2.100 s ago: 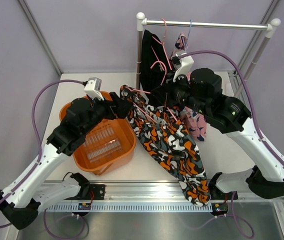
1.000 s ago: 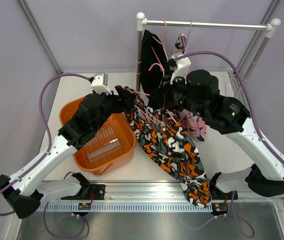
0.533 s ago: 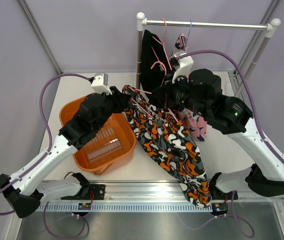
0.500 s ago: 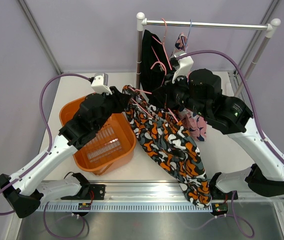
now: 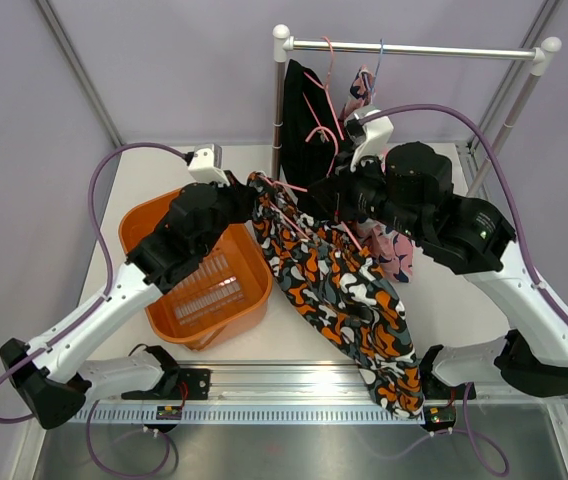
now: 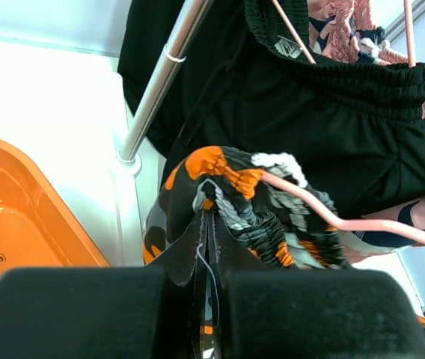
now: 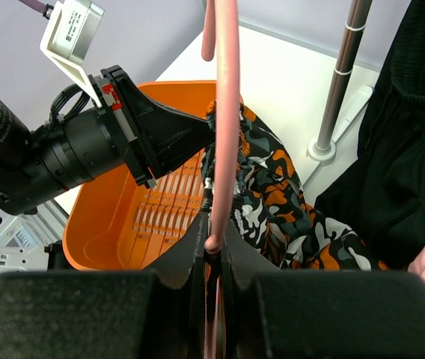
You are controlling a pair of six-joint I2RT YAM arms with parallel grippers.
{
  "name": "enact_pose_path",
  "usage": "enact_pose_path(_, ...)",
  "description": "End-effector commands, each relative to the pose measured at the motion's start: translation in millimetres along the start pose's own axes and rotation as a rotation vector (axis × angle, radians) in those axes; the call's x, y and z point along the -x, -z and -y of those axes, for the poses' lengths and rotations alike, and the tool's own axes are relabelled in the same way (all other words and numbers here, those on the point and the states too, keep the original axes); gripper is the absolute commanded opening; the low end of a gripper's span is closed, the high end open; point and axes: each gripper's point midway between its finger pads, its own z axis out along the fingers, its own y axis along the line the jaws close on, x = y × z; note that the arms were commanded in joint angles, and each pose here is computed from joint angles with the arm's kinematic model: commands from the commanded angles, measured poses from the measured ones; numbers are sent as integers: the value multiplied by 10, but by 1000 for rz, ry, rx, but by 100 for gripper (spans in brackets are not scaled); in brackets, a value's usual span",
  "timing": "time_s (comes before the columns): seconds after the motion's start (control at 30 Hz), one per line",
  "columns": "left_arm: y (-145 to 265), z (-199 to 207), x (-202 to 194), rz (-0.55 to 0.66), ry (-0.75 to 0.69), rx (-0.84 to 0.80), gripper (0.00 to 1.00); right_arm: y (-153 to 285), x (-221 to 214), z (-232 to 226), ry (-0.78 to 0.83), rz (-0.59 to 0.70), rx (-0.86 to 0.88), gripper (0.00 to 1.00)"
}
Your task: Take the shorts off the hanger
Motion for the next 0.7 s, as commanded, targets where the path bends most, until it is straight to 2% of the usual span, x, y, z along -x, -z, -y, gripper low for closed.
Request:
enact_pose_path(0.0, 50, 55, 292, 95, 35, -5, 13, 264, 246, -65, -14, 92, 30, 0)
enact_pose_path(0.07, 105, 106, 314, 97, 47, -40, 41, 271, 245, -50, -9, 91, 23, 0)
enact_pose_path(0.13, 133, 146, 315, 90, 46, -62, 48, 278, 253, -50, -7, 93, 23, 0)
enact_pose_path(0.17, 165, 179, 341, 89, 48, -78, 58, 281, 259, -49, -8, 95, 22, 0)
enact_pose_path(0.43, 285, 310, 377, 87, 32, -145, 77, 270, 291, -55, -3, 97, 20, 0)
enact_pose_path(0.67, 279, 489, 340, 79, 17, -239, 83, 263, 334, -50, 5, 98, 11, 0)
